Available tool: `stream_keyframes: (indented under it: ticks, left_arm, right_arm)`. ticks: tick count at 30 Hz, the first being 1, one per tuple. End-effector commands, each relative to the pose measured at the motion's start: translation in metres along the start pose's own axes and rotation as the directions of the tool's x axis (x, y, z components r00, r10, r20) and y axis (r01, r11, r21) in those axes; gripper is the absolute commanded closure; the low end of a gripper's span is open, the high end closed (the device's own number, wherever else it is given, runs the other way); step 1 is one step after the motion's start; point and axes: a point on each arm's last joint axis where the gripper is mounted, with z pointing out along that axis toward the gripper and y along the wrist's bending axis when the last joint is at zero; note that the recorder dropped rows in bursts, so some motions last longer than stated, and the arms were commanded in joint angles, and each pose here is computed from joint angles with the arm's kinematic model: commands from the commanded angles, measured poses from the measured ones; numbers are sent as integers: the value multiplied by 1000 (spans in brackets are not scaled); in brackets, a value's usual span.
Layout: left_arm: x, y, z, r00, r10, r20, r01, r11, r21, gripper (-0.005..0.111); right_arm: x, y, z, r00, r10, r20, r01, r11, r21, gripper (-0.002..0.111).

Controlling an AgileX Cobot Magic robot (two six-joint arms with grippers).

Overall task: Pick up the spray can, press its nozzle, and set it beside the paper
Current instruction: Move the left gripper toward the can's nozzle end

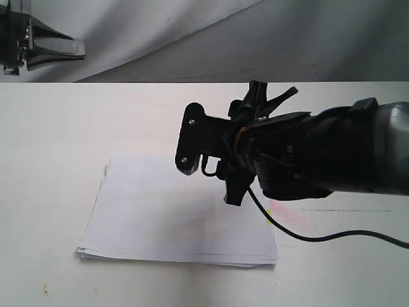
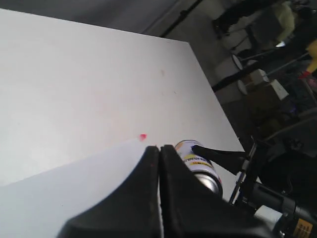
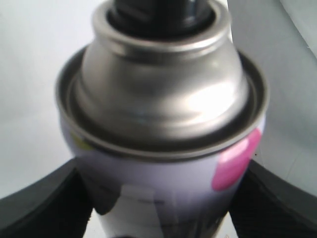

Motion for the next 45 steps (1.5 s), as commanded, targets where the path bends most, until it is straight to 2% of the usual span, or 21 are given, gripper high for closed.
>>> stream_keyframes:
  ticks: [1,3,6,10,15,19,26,32,38,40,45]
  left_arm:
    - [22,12,10,993,60,106,-71,993,98,107]
    - [36,20,13,988,99,116,-110,989,98,107]
    - [49,32,20,995,51,81,-60,992,110,107]
    - [68,45,53,998,66,-3,-65,982,179,107]
    - [81,30,81,988,145,-57,-127,962,241,107]
    - [82,17,90,983,177,-44,-159,949,274,107]
    - [83,9,92,982,181,-61,-157,946,285,107]
    - [94,1,100,958,256,-131,-204,927,314,107]
    - [93,-2,99,917,391,-78,-346,878,331,107]
    - [91,-5,97,891,452,-49,-412,848,333,107]
    - [89,-14,91,774,633,10,-598,726,341,107]
  right_arm:
    - [-3,-5,-3,1000,-10,20,10,1000,24,108]
    - [-3,-5,-3,1000,-10,23,10,1000,22,108]
    - [-3,-5,-3,1000,-10,23,10,1000,22,108]
    - [-3,-5,-3,1000,-10,24,10,1000,22,108]
    - [-3,-5,-3,1000,-10,24,10,1000,22,108]
    - [-3,-5,-3,1000,-10,24,10,1000,22,108]
    - [-3,-5,-3,1000,-10,24,10,1000,22,108]
    - [-3,-5,-3,1000,-10,24,10,1000,22,108]
    - [-3,-5,-3,1000,-10,24,10,1000,22,108]
    - [-3,-5,-3,1000,-10,24,10,1000,22,108]
    - [-3,-5,-3,1000,-8,22,8,1000,20,108]
